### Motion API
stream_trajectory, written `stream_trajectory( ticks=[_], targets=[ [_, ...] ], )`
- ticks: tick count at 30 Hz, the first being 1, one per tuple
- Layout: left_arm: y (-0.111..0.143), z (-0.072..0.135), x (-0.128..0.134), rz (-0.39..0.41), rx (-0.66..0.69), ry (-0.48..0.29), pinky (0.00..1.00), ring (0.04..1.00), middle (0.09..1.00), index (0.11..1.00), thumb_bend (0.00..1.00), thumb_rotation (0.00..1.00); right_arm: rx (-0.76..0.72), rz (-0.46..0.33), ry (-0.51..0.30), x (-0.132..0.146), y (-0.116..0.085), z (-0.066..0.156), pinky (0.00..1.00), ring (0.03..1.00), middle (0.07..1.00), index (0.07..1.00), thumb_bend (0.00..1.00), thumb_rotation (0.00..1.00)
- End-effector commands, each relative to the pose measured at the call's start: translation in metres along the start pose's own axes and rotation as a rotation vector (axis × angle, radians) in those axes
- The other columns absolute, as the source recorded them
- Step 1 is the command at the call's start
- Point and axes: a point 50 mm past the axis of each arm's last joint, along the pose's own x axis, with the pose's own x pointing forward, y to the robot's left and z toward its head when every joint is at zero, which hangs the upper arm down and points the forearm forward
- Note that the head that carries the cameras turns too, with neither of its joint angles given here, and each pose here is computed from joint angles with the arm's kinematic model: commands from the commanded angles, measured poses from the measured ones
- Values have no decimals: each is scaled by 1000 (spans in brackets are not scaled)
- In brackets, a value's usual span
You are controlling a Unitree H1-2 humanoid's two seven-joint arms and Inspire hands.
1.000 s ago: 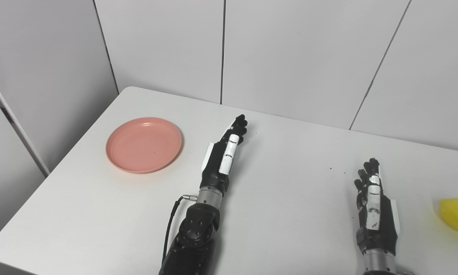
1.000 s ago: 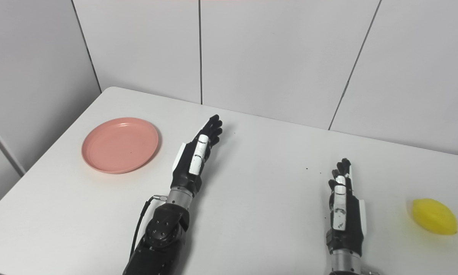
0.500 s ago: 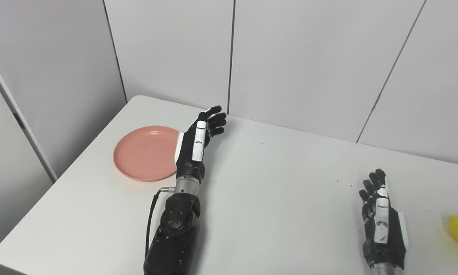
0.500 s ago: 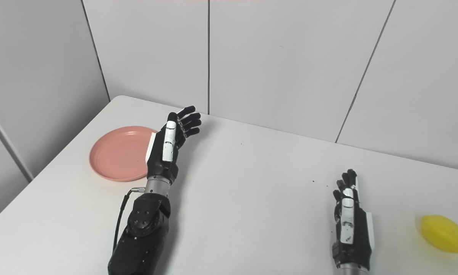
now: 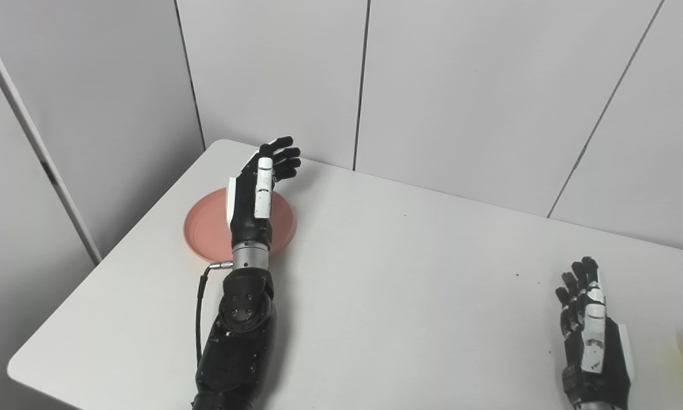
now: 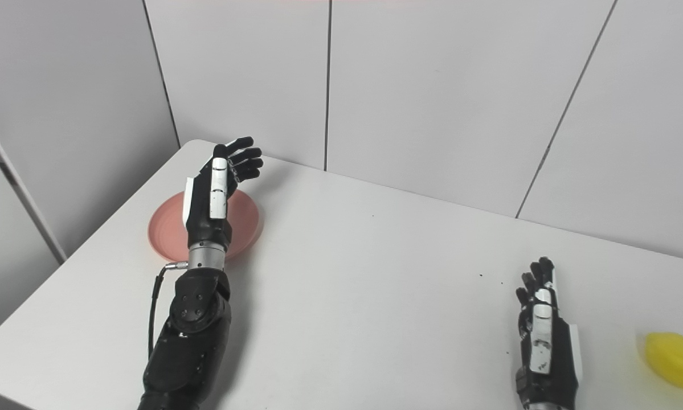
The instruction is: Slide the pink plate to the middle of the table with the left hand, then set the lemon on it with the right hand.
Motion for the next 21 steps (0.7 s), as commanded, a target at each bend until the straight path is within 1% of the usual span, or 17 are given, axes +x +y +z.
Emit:
stream_trajectory(
  ticks=[1,3,6,7,8,9,13,21],
  targets=[
    [3,20,21,-6,20,-95,655,660,665,650,652,1000,-10,1,-41,-1,-6,8,1000,1000,1000,1000,693,979],
    [13,18,25,13,43,-90,660,668,673,658,689,1000,-13,1,-39,0,-6,10,1000,1000,1000,1000,706,979],
    [23,18,29,43,70,-84,682,681,682,666,710,1000,-15,-1,-43,0,-6,12,1000,1000,1000,1000,704,981],
    [27,19,30,55,90,-80,698,687,685,669,722,1000,-15,-1,-44,0,-7,13,1000,1000,1000,1000,700,980],
    [30,19,31,65,110,-76,745,711,696,676,749,1000,-15,-2,-45,0,-7,13,1000,1000,1000,1000,693,981],
    [35,19,32,79,132,-76,747,715,698,678,756,1000,-15,1,-41,0,-8,13,1000,1000,1000,1000,698,981],
    [50,16,32,131,197,-74,743,722,716,700,751,1000,-25,9,-37,1,-10,15,1000,1000,1000,1000,720,975],
    [74,9,29,157,260,-32,764,739,732,721,747,1000,-35,14,-37,2,-12,17,1000,1000,1000,1000,711,997]
  ],
)
